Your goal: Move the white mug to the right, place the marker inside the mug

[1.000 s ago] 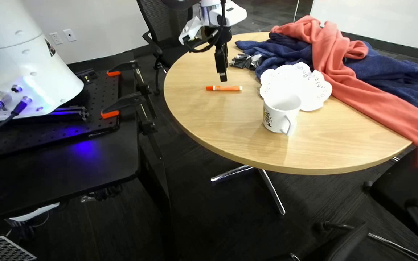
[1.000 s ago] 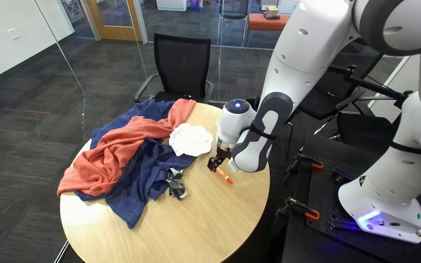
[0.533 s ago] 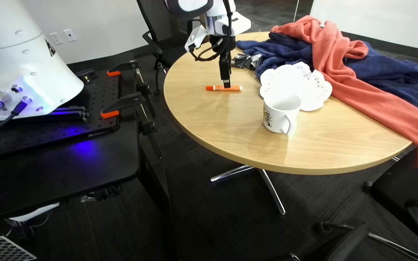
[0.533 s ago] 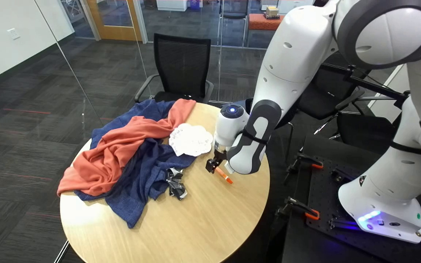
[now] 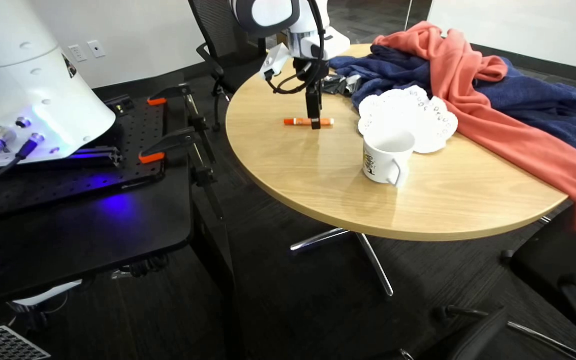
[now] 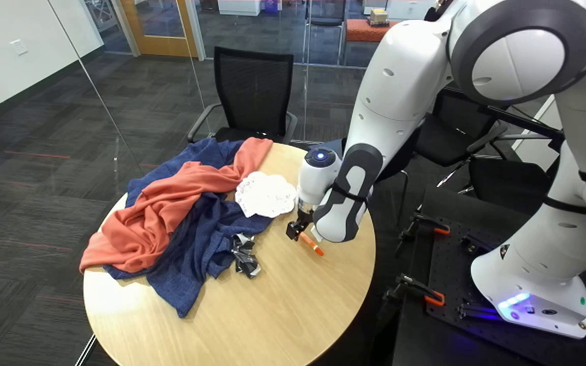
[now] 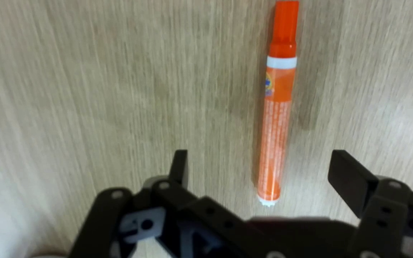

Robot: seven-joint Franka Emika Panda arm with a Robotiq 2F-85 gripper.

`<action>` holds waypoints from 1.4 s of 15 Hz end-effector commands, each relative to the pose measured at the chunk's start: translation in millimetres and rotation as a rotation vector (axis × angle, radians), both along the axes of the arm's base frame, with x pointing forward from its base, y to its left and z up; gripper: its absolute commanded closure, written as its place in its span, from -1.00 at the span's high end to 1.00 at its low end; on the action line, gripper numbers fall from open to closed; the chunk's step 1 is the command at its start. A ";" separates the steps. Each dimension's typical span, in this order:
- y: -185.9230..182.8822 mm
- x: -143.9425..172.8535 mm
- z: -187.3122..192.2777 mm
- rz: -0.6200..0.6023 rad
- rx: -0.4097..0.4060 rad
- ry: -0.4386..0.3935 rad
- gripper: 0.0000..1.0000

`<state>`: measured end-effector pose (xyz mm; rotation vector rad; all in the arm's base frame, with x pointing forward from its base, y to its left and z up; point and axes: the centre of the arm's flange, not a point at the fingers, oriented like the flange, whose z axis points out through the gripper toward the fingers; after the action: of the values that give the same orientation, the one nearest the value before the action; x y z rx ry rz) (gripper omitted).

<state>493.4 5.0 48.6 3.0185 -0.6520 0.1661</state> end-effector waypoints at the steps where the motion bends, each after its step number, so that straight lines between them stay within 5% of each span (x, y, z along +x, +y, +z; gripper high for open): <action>1: -5.4 6.4 -4.9 0.003 -0.001 0.016 1.00; 2: -5.6 6.5 -6.1 0.006 -0.003 0.016 0.50; 3: -5.6 6.6 -7.1 0.007 -0.005 0.016 0.47; 13: -3.6 8.5 -1.1 -0.007 -0.009 0.010 -1.00; 21: -0.1 13.7 73.2 0.005 -0.024 -0.078 -0.91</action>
<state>512.5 1.1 75.0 3.0004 -0.6536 0.2644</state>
